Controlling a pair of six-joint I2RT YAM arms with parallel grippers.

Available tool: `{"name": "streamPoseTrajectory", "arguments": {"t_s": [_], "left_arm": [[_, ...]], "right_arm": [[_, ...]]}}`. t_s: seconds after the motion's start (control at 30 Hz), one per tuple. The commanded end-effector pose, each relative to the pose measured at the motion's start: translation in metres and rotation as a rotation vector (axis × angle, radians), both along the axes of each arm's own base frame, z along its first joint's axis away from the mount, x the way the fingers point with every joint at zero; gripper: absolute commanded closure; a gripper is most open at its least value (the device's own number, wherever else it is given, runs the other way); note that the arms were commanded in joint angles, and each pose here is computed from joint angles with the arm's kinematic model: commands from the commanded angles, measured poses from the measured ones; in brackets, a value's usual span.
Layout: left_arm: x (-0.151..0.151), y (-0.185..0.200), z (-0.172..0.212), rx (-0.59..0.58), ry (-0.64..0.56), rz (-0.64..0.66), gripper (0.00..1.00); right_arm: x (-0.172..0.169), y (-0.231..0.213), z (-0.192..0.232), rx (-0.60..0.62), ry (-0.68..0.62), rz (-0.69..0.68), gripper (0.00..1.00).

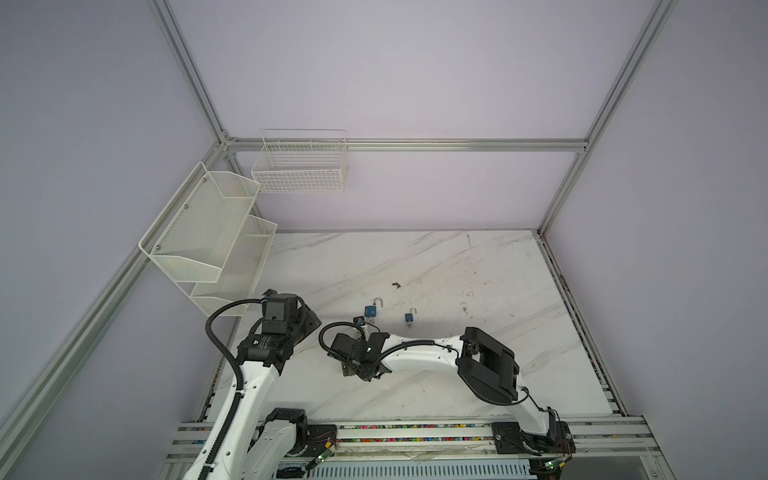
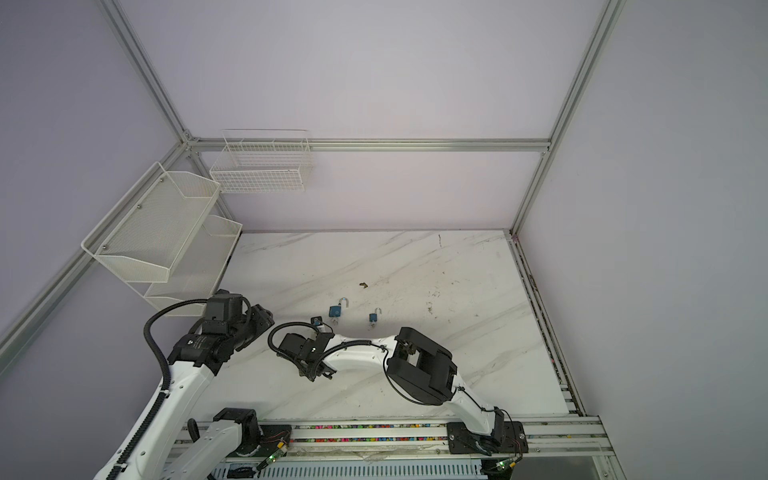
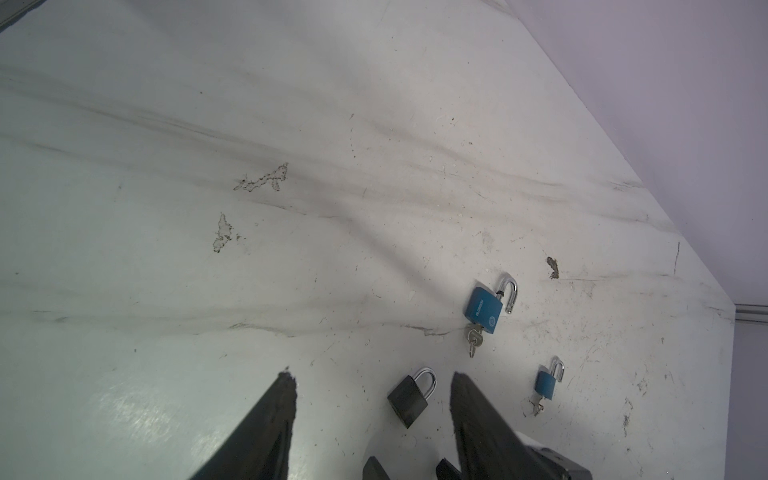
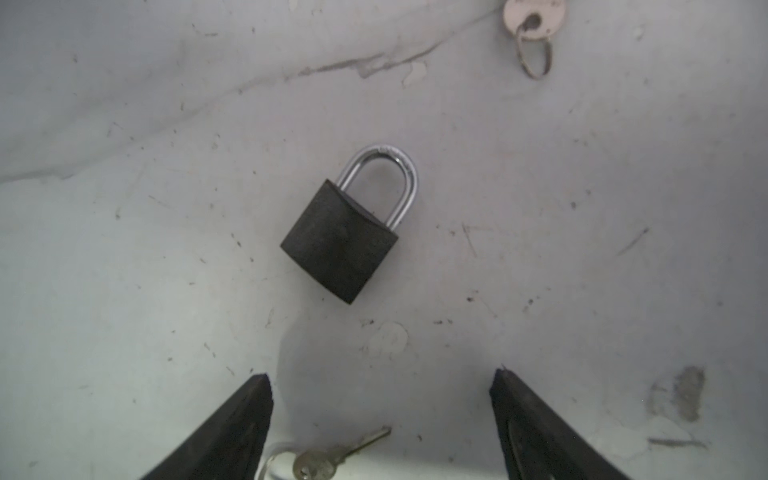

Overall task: Unlock with the key
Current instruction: 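Move the open right gripper down toward the loose silver key on the table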

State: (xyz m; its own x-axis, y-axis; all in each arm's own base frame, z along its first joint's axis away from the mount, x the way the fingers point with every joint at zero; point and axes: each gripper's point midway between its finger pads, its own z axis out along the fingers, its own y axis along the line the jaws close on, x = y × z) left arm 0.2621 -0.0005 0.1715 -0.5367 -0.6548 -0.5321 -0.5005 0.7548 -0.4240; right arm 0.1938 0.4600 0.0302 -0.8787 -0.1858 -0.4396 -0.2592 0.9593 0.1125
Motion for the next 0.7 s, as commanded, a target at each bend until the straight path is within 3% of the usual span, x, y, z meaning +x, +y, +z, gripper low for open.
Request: {"name": "streamPoseTrajectory", "arguments": {"t_s": [0.0,0.67], "left_arm": [[-0.007,0.001,-0.011,-0.023,0.017,0.002,0.40],[-0.013,0.000,-0.010,-0.074,0.032,0.044,0.40]], "right_arm": [[-0.013,-0.035,-0.025,-0.176,0.027,0.009,0.13],[-0.027,-0.120,-0.003,-0.283,0.053,0.133,0.11]]}}
